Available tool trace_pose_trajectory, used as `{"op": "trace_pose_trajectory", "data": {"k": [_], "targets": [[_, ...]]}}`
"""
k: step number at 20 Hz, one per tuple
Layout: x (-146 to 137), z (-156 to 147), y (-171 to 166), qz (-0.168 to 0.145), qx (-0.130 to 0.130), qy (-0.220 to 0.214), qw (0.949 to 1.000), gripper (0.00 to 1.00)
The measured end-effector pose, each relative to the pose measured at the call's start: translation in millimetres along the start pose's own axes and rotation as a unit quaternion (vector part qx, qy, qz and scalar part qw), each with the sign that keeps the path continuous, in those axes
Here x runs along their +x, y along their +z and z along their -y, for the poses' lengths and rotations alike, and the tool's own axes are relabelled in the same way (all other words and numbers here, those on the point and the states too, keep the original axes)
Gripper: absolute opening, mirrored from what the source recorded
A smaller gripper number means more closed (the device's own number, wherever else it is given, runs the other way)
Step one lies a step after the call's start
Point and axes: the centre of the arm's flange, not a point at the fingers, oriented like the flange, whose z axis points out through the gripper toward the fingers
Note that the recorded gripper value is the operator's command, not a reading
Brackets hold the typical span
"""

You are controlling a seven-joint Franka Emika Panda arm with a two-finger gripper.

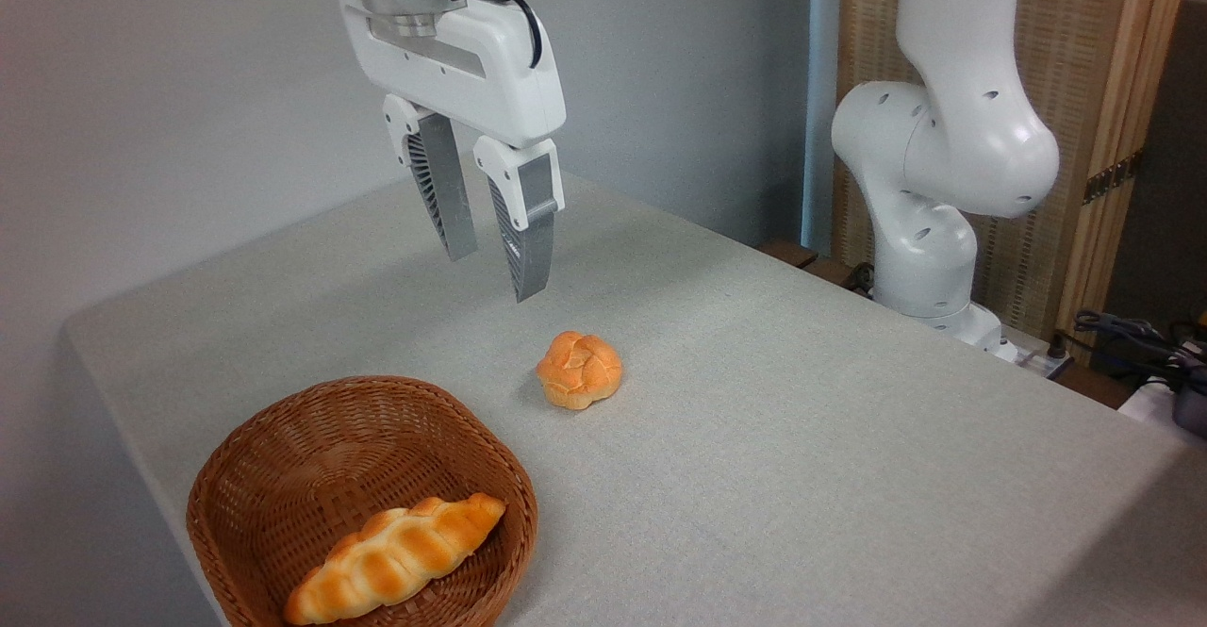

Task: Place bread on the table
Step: 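Move the open gripper toward the wicker basket, then lower the gripper into the basket around the braided bread roll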

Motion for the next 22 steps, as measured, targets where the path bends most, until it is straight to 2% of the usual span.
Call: {"op": "trace_pose_trajectory", "data": {"k": [13,18,22], "targets": [[1,1,-1,-0.004,0.003,0.000,1.0000,1.00],[9,10,-5,-0.037,0.032,-0.001,0.9988,1.00],[24,23,4,-0.065,0.056,-0.002,0.9963,1.00]]}}
